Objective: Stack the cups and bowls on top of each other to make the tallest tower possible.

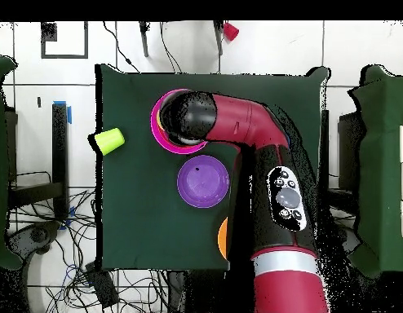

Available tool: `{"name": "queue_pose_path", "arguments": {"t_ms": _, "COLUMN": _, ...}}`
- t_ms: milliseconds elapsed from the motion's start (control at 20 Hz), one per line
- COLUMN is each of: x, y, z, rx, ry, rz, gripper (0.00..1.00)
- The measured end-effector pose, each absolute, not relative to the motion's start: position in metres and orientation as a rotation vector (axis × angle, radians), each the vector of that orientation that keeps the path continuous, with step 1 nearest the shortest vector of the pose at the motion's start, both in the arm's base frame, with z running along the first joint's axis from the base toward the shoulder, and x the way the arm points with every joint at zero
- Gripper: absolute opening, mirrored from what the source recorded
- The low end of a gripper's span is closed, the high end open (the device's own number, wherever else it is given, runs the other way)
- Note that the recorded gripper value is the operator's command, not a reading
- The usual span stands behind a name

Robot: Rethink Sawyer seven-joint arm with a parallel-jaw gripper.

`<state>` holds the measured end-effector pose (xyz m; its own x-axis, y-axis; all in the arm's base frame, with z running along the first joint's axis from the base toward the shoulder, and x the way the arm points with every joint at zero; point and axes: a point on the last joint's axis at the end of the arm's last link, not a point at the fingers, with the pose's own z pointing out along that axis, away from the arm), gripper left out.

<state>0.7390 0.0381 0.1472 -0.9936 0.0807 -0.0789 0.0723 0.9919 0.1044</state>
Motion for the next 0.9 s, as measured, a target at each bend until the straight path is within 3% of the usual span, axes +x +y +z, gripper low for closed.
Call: {"name": "queue_pose_path", "arguments": {"t_ms": 900, "x": 0.734, "y": 0.038, "z": 0.120, "rx": 0.119, "ry": 3.088, "rz": 0.165, "gripper": 0.00}}
